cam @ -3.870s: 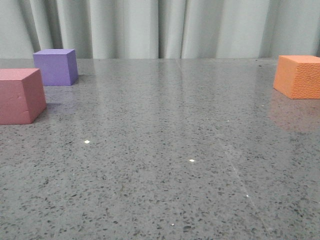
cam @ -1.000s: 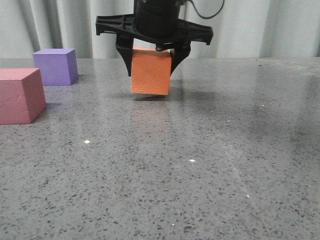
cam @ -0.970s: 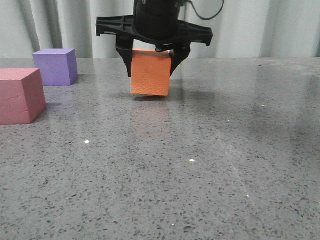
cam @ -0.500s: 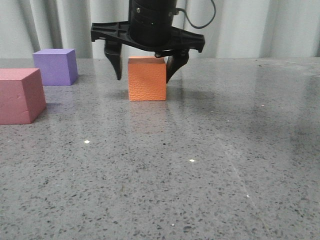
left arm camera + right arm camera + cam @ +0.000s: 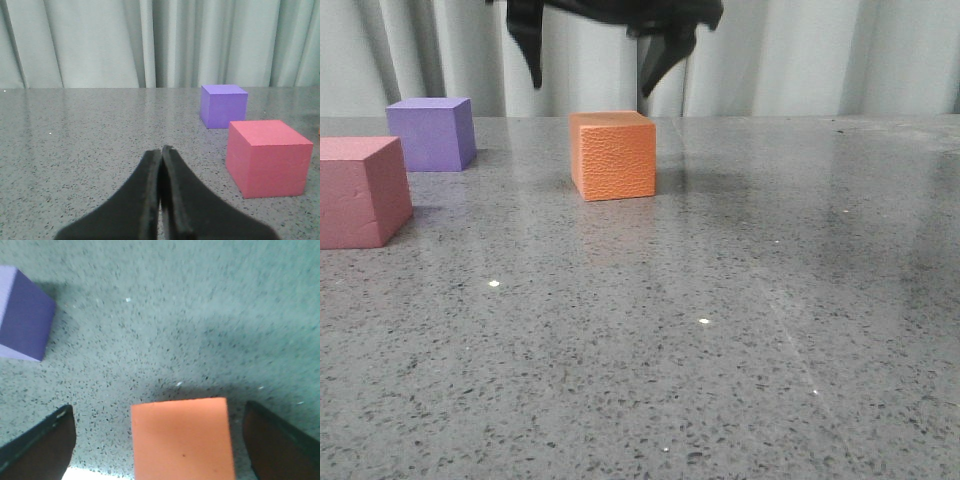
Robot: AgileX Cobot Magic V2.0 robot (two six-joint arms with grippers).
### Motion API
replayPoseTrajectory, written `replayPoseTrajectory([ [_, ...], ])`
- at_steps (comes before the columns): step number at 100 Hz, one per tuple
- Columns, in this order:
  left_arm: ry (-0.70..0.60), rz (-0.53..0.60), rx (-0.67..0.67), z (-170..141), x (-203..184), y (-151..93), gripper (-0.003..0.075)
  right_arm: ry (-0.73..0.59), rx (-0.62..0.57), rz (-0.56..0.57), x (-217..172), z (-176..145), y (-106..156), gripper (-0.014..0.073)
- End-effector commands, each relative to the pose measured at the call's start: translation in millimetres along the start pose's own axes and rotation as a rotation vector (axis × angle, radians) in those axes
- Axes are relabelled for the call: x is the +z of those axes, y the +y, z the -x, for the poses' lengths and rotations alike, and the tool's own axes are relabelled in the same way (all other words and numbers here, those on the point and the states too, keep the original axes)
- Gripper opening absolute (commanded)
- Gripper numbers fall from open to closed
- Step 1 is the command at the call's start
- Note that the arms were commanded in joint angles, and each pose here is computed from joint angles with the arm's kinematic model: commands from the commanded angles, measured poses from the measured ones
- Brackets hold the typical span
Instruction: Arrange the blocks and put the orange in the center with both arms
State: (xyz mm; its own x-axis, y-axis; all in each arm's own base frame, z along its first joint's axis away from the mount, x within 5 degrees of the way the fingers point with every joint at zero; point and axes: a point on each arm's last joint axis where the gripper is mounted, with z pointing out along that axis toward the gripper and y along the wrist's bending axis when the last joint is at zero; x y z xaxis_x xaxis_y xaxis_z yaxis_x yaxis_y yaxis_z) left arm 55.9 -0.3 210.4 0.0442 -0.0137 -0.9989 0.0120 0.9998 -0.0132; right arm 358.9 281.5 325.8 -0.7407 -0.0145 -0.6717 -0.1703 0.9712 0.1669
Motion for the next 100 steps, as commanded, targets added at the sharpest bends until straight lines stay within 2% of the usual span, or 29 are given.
replayPoseTrajectory([
  [1,-0.06,-0.024,-0.01,-9.4,-1.0,-1.6,-0.0012,-0.167,-0.026,0.038,-56.5,33.0,-10.5,0.0663],
  [21,-0.06,-0.024,-0.01,-9.4,-1.0,-1.6,-0.0012,-0.237,-0.08,-0.025,-100.5,47.4,-37.3,0.0663],
  [40,-0.06,-0.024,-0.01,-9.4,-1.0,-1.6,-0.0012,-0.275,-0.087,-0.132,-141.0,39.3,-82.3,0.0663],
  [61,-0.06,-0.024,-0.01,-9.4,-1.0,-1.6,-0.0012,-0.286,-0.056,-0.185,-177.0,-4.2,-135.5,0.0663],
  [78,-0.06,-0.024,-0.01,-9.4,-1.0,-1.6,-0.0012,-0.253,-0.029,-0.256,-194.7,-55.1,-174.3,0.0663],
  [100,-0.06,-0.024,-0.01,-9.4,-1.0,-1.6,-0.0012,-0.231,-0.026,-0.302,-209.7,-115.3,-200.8,0.0663],
])
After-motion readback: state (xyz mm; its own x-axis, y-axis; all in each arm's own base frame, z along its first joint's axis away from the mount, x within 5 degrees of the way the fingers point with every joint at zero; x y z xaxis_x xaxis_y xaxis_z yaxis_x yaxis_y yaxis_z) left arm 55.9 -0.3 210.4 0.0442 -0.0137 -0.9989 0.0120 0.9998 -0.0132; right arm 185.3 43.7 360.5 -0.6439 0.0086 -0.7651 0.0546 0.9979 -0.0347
